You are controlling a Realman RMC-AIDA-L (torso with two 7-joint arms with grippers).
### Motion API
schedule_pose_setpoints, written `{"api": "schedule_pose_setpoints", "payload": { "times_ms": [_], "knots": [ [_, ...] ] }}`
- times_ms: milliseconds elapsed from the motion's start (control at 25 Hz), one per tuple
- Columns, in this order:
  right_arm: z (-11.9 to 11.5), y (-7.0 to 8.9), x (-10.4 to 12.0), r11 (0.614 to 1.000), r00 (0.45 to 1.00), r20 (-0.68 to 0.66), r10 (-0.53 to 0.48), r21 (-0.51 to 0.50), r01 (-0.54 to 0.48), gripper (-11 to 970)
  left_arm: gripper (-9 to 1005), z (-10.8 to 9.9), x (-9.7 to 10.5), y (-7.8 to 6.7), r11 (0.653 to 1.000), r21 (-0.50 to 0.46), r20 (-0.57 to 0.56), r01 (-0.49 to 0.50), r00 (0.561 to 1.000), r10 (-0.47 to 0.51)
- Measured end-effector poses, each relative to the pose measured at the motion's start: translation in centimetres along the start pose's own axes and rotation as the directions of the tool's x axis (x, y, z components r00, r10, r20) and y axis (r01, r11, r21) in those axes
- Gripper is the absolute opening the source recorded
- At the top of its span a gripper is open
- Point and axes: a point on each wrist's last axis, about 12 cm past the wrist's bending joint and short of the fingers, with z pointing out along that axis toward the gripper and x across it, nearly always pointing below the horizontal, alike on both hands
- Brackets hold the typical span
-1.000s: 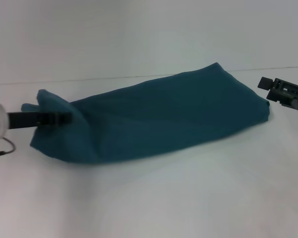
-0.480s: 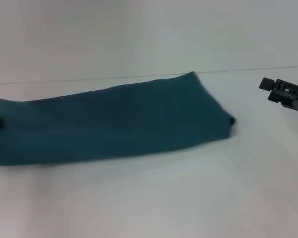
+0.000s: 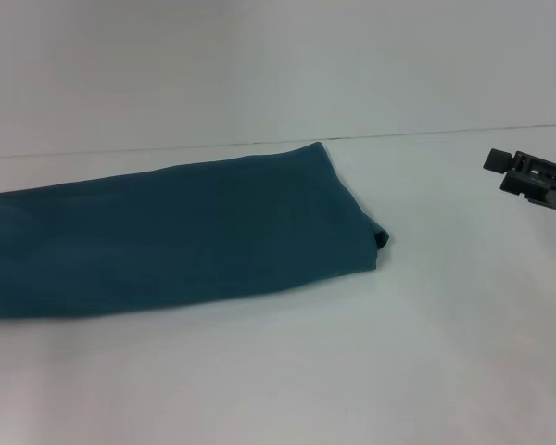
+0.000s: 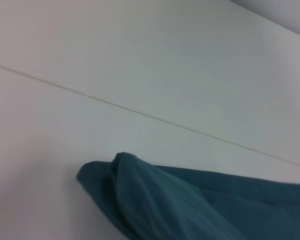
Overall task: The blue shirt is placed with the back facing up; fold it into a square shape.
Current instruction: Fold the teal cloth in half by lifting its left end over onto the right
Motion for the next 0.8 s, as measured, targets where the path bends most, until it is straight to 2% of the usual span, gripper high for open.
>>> {"api": "schedule_pose_setpoints", "payload": {
  "times_ms": [160, 360, 800],
  "knots": [
    [-0.1, -0.1, 0.1, 1.000, 1.000, 0.000, -0.001, 0.003, 0.001, 830, 83, -0.2, -0.9, -1.7, 0.992, 0.083, 0.010, -0.095, 0.995, 0.095],
    [-0.1, -0.1, 0.2, 1.000, 1.000, -0.005, -0.002, 0.006, 0.002, 829, 83, -1.0, -3.2, -5.2, 0.966, 0.199, 0.021, -0.162, 0.987, 0.162],
    [0.0, -0.1, 0.3, 1.000, 1.000, -0.009, -0.003, 0.003, 0.003, 826, 82, -1.5, -7.3, -13.7, 0.917, 0.280, -0.008, -0.284, 0.955, 0.298]
  ]
}}
